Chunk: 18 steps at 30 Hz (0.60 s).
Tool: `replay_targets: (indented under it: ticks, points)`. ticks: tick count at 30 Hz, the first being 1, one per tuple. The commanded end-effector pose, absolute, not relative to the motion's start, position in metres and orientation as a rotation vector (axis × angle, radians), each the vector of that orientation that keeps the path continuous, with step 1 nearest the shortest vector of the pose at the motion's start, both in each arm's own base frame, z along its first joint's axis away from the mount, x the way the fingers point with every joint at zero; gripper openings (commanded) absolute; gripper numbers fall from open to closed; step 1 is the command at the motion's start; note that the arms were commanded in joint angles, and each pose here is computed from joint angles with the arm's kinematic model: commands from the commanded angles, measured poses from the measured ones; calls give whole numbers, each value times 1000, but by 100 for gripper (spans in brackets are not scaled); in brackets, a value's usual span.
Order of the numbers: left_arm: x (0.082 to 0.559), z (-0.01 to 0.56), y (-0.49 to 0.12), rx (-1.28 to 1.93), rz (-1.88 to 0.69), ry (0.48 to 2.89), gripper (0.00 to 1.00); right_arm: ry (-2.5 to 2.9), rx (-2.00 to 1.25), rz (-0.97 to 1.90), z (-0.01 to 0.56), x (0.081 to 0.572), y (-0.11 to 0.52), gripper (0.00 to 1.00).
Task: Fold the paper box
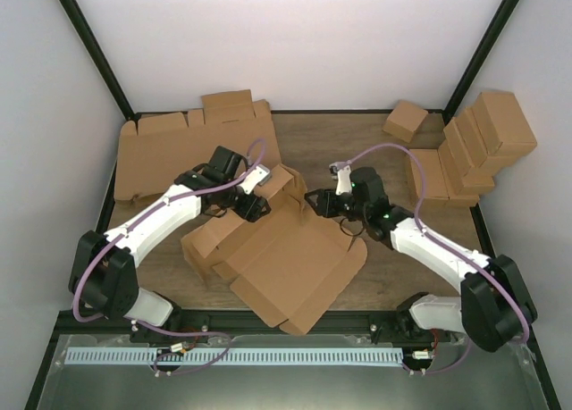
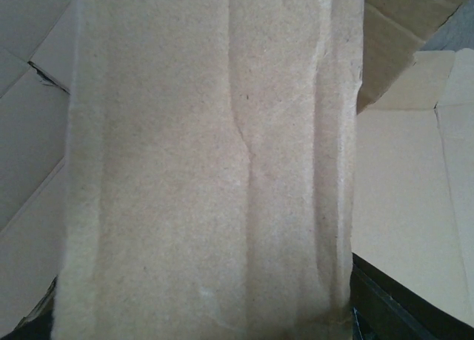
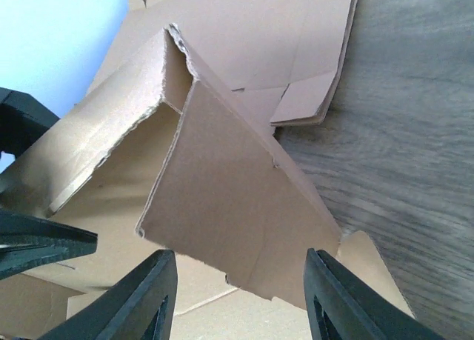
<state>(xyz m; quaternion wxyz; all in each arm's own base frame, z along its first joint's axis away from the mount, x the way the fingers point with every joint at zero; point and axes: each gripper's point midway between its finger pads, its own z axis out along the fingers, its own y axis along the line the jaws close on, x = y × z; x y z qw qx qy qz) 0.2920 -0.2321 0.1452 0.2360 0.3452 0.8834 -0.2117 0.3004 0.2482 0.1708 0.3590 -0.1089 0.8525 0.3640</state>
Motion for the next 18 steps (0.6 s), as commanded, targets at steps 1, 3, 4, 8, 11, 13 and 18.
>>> replay_targets:
  ticks: [1, 3, 4, 8, 11, 13, 18]
  points:
    - [283, 137, -236, 1016, -571, 2437, 69, 2125, -348, 933, 187, 297, 234, 50]
    - [284, 137, -236, 1020, -559, 2435, 69, 2098, -312, 953, 192, 304, 224, 50]
    - [284, 136, -236, 1022, -554, 2438, 69, 2086, -293, 966, 194, 309, 220, 49]
    - [282, 136, -237, 1035, -554, 2435, 68, 2031, -247, 1070, 206, 331, 211, 49]
    - [280, 136, -239, 1052, -545, 2431, 69, 2041, -257, 1110, 205, 351, 217, 50]
    - [280, 135, -238, 1063, -522, 2434, 69, 2081, -306, 1162, 199, 361, 229, 50]
    - [280, 130, -237, 1076, -484, 2448, 69, 1970, -543, 1336, 190, 348, 254, 54]
